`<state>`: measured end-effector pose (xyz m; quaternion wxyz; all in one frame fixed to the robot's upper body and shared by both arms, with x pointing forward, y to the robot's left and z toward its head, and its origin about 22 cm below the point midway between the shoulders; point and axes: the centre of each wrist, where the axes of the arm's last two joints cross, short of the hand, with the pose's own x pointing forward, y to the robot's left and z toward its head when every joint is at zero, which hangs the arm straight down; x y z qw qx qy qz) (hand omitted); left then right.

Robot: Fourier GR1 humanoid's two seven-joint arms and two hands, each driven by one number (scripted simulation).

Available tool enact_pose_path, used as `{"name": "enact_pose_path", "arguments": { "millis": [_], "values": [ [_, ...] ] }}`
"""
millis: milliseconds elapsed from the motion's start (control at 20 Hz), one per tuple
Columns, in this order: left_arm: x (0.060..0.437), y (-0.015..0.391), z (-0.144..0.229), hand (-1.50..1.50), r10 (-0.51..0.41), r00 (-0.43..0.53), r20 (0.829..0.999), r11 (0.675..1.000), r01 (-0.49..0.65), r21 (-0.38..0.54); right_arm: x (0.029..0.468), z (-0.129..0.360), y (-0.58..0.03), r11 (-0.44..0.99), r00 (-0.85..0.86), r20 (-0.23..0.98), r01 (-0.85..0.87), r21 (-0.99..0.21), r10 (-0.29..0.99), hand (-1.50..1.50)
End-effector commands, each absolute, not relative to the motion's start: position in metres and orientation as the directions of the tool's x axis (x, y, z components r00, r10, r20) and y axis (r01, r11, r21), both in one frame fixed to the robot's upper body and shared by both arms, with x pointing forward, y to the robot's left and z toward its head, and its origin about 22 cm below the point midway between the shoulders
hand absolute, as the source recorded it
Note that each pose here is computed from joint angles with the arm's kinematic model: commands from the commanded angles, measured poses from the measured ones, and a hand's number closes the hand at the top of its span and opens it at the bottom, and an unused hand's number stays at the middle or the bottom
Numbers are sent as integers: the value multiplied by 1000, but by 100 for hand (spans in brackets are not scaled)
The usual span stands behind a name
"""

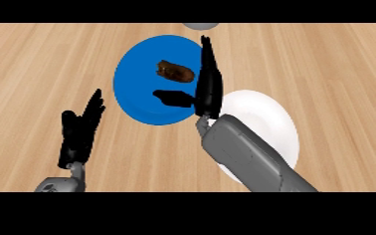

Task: Pick the sweet potato from the plate and place it in the plate

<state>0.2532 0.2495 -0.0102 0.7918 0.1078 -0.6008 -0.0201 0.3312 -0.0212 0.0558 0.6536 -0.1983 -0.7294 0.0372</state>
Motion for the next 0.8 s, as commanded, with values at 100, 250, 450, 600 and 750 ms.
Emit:
{"name": "enact_pose_path", "arguments": {
  "millis": [100,250,450,600,750],
  "values": [
    [246,230,-7,0,-163,280,946,975,-98,197,335,37,-18,905,-72,931,270,-327,358,-150],
    [239,252,-10,0,-158,274,949,977,-99,191,342,40,-23,900,-48,934,289,-327,355,-150],
    [262,255,-13,0,-163,285,945,974,-103,199,336,32,-17,879,5,920,294,-375,391,-150],
    [262,232,-15,0,-170,267,948,976,-84,199,341,27,-15,864,13,912,316,-392,410,-150],
    [256,221,-13,0,-151,286,946,978,-96,186,324,14,-14,862,20,913,320,-393,408,-150]
  ]
}}
